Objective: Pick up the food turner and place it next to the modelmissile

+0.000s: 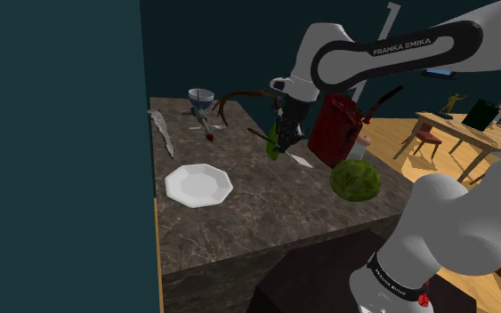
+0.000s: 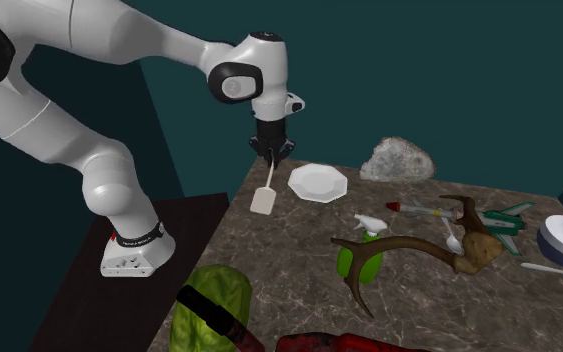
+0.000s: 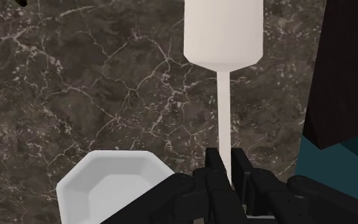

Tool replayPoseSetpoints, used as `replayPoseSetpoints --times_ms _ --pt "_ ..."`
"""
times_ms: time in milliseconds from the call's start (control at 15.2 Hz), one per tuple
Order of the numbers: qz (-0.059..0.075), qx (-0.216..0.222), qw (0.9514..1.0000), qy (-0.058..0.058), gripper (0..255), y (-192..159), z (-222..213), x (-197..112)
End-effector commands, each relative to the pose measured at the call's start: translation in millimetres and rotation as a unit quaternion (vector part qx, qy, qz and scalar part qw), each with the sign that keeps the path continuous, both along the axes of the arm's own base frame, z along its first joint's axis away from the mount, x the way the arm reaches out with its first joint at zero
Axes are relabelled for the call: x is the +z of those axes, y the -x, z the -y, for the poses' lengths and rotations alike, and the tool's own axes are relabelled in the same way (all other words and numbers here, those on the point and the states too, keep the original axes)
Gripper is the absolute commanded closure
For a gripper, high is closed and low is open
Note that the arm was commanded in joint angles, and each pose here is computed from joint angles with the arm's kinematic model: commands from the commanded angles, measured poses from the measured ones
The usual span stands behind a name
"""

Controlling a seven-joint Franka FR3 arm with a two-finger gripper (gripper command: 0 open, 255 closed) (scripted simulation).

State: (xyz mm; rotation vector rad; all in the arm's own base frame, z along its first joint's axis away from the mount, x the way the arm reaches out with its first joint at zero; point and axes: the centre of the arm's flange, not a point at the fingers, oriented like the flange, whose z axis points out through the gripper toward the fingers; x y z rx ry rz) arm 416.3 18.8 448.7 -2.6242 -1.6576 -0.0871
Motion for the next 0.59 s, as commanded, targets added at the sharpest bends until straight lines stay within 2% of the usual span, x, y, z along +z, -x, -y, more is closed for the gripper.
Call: replayPoseSetpoints --times_ms 0,528 --pt "0.0 0.0 1.0 0.0 255 -22 11 0" --pt "0.0 0.0 1.0 0.0 255 -120 50 0"
